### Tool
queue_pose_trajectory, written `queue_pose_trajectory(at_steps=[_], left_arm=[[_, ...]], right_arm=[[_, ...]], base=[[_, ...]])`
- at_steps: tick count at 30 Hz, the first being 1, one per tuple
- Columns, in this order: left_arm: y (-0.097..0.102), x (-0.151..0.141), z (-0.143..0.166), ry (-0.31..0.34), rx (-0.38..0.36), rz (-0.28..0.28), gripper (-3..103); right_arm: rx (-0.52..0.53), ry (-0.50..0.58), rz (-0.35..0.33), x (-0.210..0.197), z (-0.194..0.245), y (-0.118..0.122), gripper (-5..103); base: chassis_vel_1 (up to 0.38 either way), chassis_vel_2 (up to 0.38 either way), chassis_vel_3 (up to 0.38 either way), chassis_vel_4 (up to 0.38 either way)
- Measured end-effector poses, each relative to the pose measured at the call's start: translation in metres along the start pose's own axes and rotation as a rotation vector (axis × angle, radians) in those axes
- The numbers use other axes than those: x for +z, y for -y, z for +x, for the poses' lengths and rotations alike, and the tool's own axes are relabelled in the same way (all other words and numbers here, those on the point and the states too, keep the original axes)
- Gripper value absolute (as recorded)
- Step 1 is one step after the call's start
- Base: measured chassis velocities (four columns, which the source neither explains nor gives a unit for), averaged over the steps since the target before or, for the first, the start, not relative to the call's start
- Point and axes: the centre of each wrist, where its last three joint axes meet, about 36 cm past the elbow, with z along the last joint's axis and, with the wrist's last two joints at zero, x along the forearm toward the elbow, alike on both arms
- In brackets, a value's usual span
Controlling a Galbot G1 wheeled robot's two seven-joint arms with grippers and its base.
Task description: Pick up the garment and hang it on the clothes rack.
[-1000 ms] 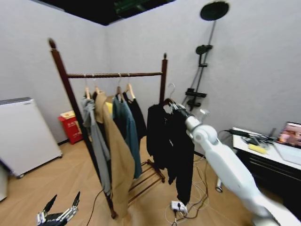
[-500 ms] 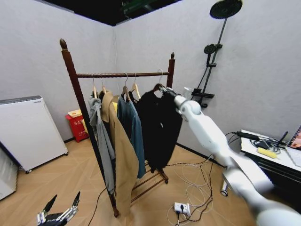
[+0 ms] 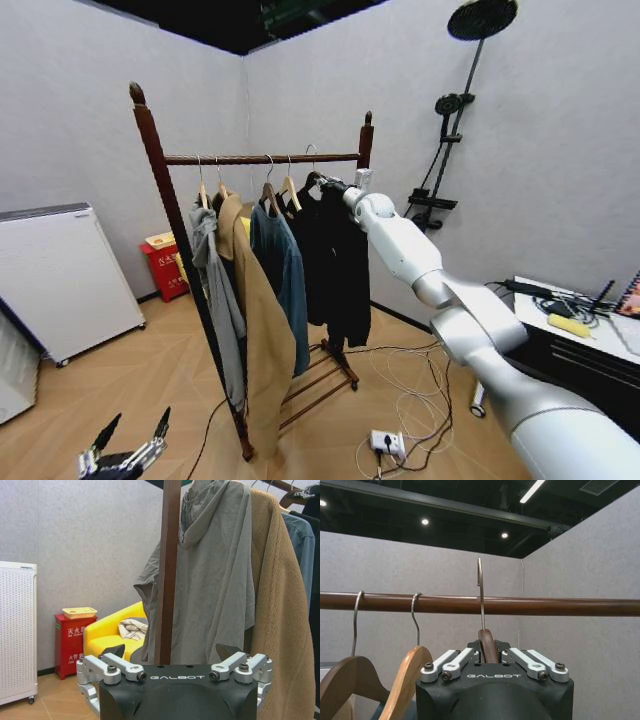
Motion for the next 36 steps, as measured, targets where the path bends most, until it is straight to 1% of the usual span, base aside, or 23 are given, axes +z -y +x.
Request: queue_pose_trajectory(at_steps=[2, 12, 19, 23, 25, 26, 28, 32, 33, 34, 36], left_arm=[[0.0, 0.0, 0.0, 0.0, 0.0, 0.0, 100], [0.0, 0.0, 0.0, 0.0, 0.0, 0.0, 100], [0.0, 0.0, 0.0, 0.0, 0.0, 0.0, 100], [0.0, 0.0, 0.0, 0.0, 0.0, 0.0, 100], [0.0, 0.0, 0.0, 0.0, 0.0, 0.0, 100], [0.0, 0.0, 0.0, 0.0, 0.0, 0.0, 100], [0.0, 0.0, 0.0, 0.0, 0.0, 0.0, 100], [0.0, 0.0, 0.0, 0.0, 0.0, 0.0, 100], [0.0, 0.0, 0.0, 0.0, 0.0, 0.0, 100], [0.0, 0.0, 0.0, 0.0, 0.0, 0.0, 100], [0.0, 0.0, 0.0, 0.0, 0.0, 0.0, 100]], right_arm=[[0.0, 0.013, -0.003, 0.003, 0.006, -0.006, 15], [-0.019, 0.016, -0.006, -0.003, 0.016, -0.006, 15], [-0.024, 0.008, -0.021, -0.001, 0.017, -0.008, 15], [-0.028, -0.011, -0.04, 0.004, 0.02, -0.01, 15], [-0.022, -0.049, -0.058, 0.005, 0.023, -0.012, 14], [-0.022, -0.049, -0.058, 0.005, 0.023, -0.012, 14], [-0.025, -0.081, -0.08, 0.005, 0.026, -0.013, 10], [-0.029, -0.086, -0.092, 0.008, 0.028, -0.014, 10], [-0.032, -0.082, -0.095, 0.008, 0.03, -0.015, 7], [-0.032, -0.082, -0.095, 0.008, 0.03, -0.015, 7], [-0.038, -0.064, -0.095, 0.005, 0.036, -0.014, 14]], base=[[0.0, 0.0, 0.0, 0.0], [0.0, 0.0, 0.0, 0.0], [-0.101, 0.087, 0.082, -0.089], [-0.152, 0.126, 0.132, -0.155], [-0.113, 0.103, 0.045, -0.046], [-0.089, 0.101, 0.029, 0.01], [-0.021, 0.031, 0.015, -0.015], [0.032, -0.025, -0.022, 0.012], [0.046, -0.049, -0.041, 0.055], [0.046, -0.049, -0.041, 0.055], [0.023, -0.016, -0.021, 0.028]])
